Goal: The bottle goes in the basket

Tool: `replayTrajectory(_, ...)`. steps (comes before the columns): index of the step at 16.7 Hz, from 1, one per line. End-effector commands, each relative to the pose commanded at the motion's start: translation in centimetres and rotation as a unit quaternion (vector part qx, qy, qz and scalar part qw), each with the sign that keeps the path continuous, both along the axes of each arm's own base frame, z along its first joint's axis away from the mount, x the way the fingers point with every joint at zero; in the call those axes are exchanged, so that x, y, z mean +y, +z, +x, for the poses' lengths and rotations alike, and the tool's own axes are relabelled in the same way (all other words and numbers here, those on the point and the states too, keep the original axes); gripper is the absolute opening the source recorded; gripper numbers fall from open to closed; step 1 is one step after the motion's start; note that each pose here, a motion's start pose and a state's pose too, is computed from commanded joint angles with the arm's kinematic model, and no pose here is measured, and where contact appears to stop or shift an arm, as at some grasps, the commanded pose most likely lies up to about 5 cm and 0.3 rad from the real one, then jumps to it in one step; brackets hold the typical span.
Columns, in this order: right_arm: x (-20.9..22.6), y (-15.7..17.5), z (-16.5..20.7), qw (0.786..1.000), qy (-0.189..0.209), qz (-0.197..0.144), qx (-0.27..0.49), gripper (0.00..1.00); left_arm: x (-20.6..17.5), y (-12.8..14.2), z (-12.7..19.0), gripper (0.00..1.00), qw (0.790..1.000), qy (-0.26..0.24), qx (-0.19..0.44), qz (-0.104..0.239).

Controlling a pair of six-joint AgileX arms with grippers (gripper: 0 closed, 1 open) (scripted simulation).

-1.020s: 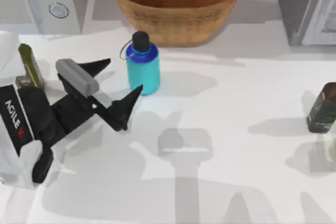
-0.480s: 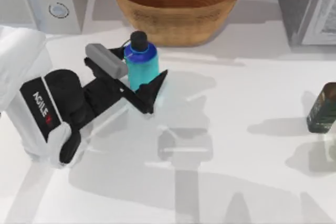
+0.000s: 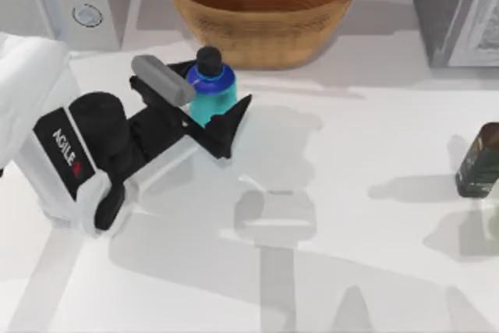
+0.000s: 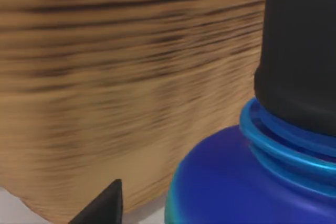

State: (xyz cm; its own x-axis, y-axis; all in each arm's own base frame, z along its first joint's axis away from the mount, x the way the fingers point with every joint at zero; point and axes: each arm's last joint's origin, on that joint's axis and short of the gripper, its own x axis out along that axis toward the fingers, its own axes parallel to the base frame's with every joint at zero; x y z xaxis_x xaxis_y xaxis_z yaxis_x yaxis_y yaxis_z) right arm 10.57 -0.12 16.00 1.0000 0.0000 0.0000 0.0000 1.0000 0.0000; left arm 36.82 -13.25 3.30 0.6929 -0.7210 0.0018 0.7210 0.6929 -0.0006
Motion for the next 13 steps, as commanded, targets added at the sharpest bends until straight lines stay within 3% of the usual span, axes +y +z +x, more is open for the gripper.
replayTrajectory(12,0.0,0.0,0.0,1.0,0.0,0.0,0.0,1.0,0.0,0.0,0.0,0.02,1.0,0.0,0.0,0.0)
replayTrajectory(13,0.0,0.0,0.0,1.0,0.0,0.0,0.0,1.0,0.0,0.0,0.0,0.0,1.0,0.0,0.0,0.0)
